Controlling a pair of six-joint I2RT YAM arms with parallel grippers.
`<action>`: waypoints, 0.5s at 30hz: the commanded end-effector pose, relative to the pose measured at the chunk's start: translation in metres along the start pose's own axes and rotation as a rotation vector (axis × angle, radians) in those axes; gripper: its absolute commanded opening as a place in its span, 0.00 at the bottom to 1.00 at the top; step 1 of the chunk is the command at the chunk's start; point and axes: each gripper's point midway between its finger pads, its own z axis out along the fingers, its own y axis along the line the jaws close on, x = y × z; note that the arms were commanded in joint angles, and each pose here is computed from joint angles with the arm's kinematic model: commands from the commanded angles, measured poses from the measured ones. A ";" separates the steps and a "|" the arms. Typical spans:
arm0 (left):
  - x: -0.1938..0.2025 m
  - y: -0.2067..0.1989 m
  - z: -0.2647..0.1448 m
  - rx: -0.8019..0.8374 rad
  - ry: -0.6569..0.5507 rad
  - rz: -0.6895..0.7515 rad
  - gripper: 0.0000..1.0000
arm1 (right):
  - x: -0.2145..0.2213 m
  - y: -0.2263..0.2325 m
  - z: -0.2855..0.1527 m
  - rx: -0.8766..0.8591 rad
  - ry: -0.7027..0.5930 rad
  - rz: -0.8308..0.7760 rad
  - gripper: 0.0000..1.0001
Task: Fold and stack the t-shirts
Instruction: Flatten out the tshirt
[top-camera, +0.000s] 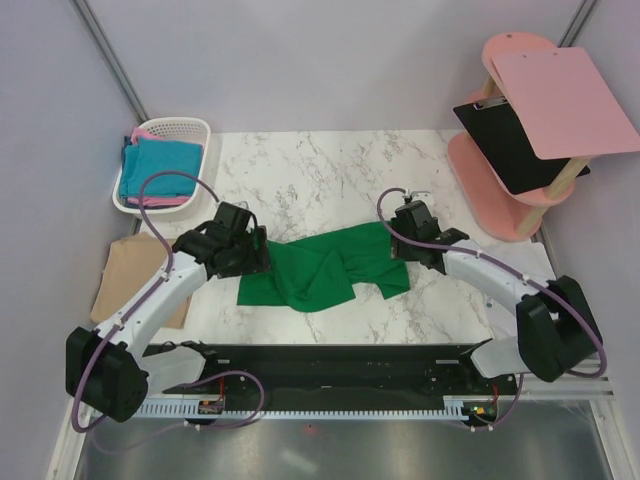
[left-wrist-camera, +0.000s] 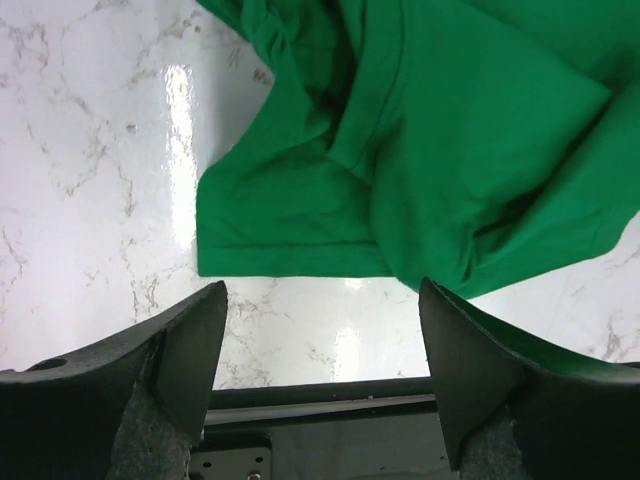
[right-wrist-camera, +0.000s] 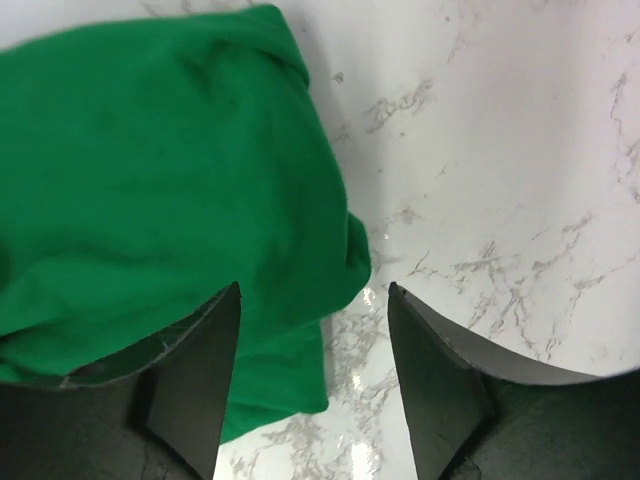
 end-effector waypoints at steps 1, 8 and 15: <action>-0.025 -0.023 -0.008 0.101 -0.087 0.045 0.84 | -0.045 0.019 -0.041 -0.150 -0.174 0.056 0.69; -0.028 -0.076 0.027 0.203 -0.009 0.214 0.81 | -0.054 0.028 -0.059 -0.233 -0.217 0.084 0.67; -0.042 -0.145 0.054 0.227 0.011 0.358 0.81 | -0.037 0.033 -0.046 -0.244 -0.164 0.089 0.66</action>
